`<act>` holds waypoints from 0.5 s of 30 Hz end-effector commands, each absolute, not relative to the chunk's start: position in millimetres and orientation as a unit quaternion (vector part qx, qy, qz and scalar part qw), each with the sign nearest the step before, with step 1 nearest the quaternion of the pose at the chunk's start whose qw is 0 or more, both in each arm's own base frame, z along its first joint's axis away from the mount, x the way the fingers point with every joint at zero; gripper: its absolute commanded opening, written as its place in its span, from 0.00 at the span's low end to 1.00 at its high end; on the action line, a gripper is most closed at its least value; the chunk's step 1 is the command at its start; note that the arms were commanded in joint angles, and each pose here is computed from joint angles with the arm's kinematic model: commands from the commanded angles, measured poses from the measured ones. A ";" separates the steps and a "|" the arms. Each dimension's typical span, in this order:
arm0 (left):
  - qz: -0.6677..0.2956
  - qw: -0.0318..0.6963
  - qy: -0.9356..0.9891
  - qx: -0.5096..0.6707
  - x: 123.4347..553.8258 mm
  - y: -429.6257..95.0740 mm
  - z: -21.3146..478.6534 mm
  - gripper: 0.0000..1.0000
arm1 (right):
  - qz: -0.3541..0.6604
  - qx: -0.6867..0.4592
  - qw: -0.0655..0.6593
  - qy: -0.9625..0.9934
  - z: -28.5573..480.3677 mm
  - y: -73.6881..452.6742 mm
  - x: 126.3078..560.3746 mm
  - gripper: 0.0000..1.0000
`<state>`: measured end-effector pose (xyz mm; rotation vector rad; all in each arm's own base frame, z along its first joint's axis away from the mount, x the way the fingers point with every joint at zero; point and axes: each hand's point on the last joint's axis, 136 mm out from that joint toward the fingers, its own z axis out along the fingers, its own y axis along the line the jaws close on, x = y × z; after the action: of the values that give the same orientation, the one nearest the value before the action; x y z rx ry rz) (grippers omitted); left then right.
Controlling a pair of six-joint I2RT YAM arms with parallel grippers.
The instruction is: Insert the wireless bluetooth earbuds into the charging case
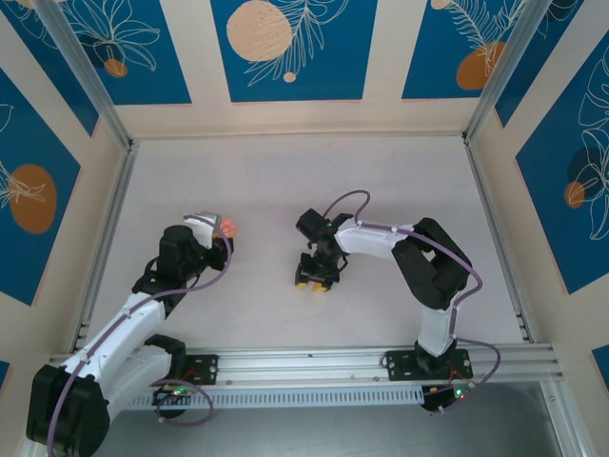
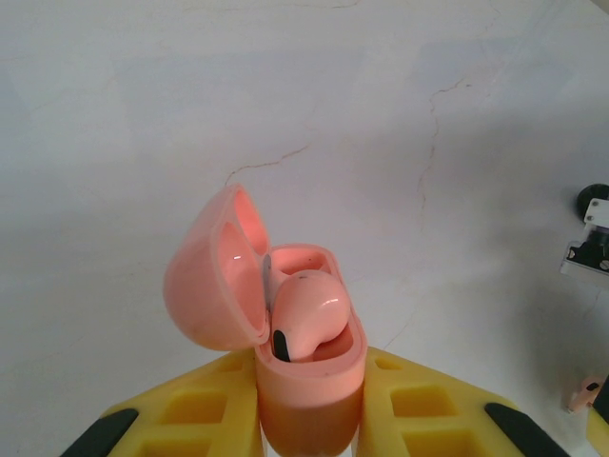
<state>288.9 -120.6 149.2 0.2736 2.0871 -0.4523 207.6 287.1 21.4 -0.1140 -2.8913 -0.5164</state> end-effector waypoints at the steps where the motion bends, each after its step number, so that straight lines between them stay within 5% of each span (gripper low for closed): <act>1: -0.172 0.488 0.849 0.109 291.2 -114.2 158.8 0.23 | -0.173 -0.035 0.082 -0.981 20.9 286.5 222.8 0.42; 15: -0.167 0.487 0.851 0.107 290.6 -112.2 158.9 0.23 | -0.169 -0.011 0.063 -0.983 22.6 290.7 244.7 0.41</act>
<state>286.9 -116.7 146.6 0.2628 2.1034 -0.4315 242.9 291.7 21.7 -0.0632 -2.9714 -0.5370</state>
